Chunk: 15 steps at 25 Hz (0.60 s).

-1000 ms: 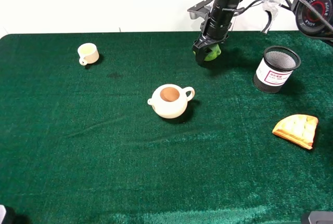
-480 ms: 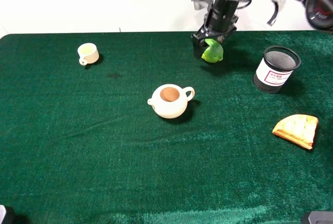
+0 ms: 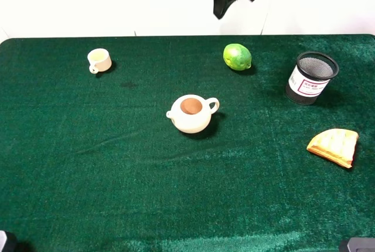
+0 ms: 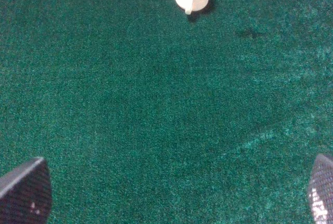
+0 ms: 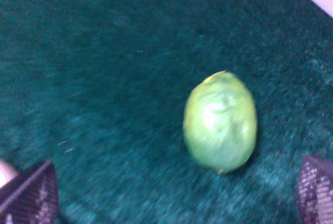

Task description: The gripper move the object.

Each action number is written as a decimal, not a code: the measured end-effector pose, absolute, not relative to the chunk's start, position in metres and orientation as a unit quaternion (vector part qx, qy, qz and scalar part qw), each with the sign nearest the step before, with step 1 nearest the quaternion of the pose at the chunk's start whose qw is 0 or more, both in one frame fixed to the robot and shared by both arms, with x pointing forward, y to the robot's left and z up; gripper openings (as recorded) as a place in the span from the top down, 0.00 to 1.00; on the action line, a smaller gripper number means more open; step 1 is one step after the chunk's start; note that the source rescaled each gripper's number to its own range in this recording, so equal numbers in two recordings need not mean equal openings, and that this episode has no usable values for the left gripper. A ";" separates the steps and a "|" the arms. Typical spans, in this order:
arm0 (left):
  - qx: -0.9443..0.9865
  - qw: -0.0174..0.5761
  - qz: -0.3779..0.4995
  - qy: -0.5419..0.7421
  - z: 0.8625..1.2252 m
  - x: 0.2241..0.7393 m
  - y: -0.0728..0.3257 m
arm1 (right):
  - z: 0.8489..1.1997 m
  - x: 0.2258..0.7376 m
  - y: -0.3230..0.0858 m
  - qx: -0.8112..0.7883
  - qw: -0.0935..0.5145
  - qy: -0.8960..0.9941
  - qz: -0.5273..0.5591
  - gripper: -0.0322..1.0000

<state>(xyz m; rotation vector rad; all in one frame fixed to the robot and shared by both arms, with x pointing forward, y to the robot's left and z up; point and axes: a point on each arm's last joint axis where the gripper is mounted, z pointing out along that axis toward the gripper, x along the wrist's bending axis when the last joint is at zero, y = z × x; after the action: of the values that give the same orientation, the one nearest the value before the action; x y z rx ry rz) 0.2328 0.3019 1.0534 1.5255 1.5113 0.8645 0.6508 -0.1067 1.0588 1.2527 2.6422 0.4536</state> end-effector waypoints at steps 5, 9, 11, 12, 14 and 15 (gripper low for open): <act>0.604 0.402 0.342 0.598 1.053 0.233 0.302 | 1.082 0.596 -0.125 0.424 0.078 0.892 0.138 0.00; 0.604 0.402 0.342 0.598 1.053 0.233 0.302 | 1.090 0.543 -0.150 0.433 0.065 0.890 0.125 0.00; 0.604 0.402 0.342 0.598 1.053 0.233 0.302 | 1.095 0.516 -0.163 0.437 0.066 0.888 0.128 0.00; 0.604 0.402 0.342 0.598 1.053 0.233 0.302 | 1.092 0.503 -0.169 0.442 0.064 0.886 0.125 0.00; 0.604 0.402 0.342 0.598 1.053 0.233 0.302 | 1.092 0.474 -0.182 0.449 0.064 0.882 0.127 0.00; 0.604 0.402 0.342 0.598 1.053 0.233 0.302 | 1.092 0.462 -0.188 0.454 0.065 0.879 0.131 0.00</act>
<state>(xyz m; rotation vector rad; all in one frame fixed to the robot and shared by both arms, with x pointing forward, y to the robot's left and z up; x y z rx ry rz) 0.2328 0.3019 1.0534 1.5255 1.5113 0.8645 0.4623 -0.1879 1.0915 1.3687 2.6534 0.3943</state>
